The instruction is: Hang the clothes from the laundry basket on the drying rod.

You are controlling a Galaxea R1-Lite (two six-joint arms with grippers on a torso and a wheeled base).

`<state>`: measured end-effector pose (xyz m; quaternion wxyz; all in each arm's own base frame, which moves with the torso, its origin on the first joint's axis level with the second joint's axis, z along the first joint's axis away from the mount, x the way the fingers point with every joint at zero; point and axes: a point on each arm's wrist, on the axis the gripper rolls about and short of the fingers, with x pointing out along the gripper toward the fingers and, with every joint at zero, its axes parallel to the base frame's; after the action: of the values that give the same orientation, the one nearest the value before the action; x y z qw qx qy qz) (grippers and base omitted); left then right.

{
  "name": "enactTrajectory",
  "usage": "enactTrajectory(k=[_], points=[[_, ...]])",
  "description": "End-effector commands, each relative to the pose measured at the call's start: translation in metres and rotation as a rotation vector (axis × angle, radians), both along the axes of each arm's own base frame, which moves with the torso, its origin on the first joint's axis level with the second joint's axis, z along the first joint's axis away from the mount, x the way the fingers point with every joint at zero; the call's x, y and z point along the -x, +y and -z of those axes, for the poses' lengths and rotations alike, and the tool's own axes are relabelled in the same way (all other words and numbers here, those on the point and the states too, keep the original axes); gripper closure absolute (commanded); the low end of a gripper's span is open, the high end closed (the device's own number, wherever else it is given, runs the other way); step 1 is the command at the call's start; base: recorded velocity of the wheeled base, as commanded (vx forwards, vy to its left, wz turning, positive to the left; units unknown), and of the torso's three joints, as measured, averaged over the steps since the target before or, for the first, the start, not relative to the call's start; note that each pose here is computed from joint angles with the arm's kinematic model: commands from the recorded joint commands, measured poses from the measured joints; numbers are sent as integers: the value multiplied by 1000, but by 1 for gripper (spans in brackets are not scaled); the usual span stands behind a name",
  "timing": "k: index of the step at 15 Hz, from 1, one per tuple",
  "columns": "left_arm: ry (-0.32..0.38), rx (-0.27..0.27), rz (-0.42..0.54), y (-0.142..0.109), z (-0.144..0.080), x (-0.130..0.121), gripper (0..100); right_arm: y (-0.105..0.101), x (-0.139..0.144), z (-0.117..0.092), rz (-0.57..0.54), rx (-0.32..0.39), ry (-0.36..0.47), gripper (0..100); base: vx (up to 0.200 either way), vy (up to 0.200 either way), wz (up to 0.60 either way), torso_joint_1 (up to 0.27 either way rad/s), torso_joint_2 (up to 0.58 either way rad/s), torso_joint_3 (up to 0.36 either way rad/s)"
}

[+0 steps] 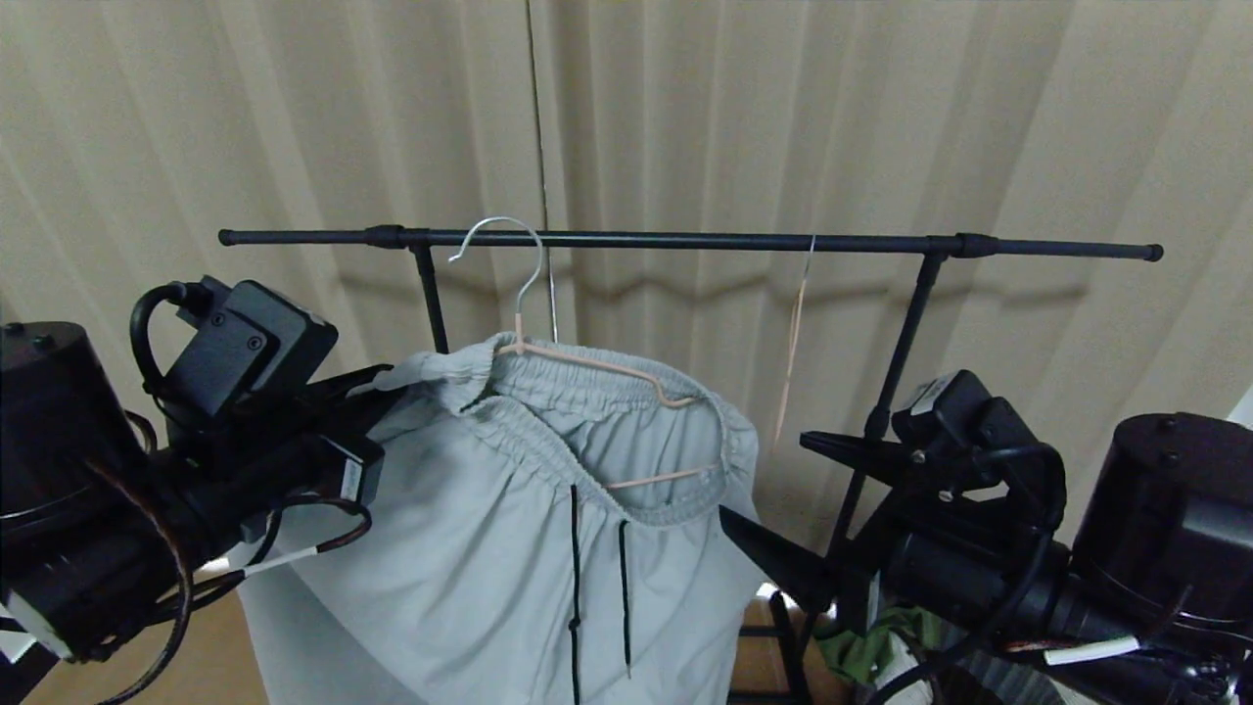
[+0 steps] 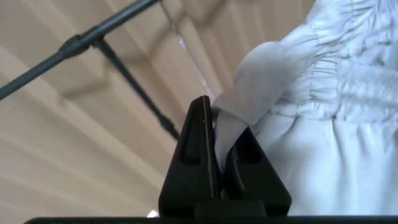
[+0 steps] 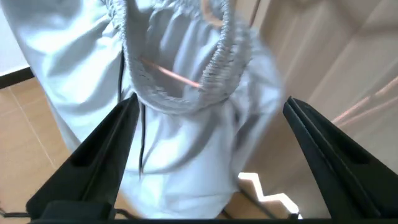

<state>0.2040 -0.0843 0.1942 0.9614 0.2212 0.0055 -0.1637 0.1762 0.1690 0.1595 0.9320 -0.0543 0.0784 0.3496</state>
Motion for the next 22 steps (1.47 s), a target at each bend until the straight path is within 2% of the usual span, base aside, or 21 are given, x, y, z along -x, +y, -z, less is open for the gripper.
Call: enactTrajectory(k=[1, 3, 5, 6, 8, 10, 14, 22], points=[[4, 18, 26, -5, 3, 3, 100, 3, -1, -4, -35, 2, -24, 0, 0, 0, 0, 0, 0, 0], [5, 24, 59, -11, 7, 7, 100, 13, -12, -6, -65, 41, -78, 0, 0, 0, 0, 0, 0, 0], [5, 24, 81, -14, 10, 10, 100, 19, -26, -8, -49, 29, -155, 0, 0, 0, 0, 0, 0, 0], [16, 18, 96, -16, 14, 13, 100, 22, -39, -7, -31, 31, -230, 0, 0, 0, 0, 0, 0, 0], [20, 16, 108, -18, 15, 15, 100, 20, -48, 0, -18, 118, -287, 0, 0, 0, 0, 0, 0, 0], [19, 16, 133, -22, 16, 18, 100, 22, -52, 2, -20, 142, -304, 0, 0, 0, 0, 0, 0, 0], [5, 17, 181, -29, 18, 25, 100, 26, -57, 1, -17, 139, -313, 0, 0, 0, 0, 0, 0, 0], [-9, 25, 204, -32, 17, 25, 100, 27, -56, 1, -25, 138, -313, 0, 0, 0, 0, 0, 0, 0]])
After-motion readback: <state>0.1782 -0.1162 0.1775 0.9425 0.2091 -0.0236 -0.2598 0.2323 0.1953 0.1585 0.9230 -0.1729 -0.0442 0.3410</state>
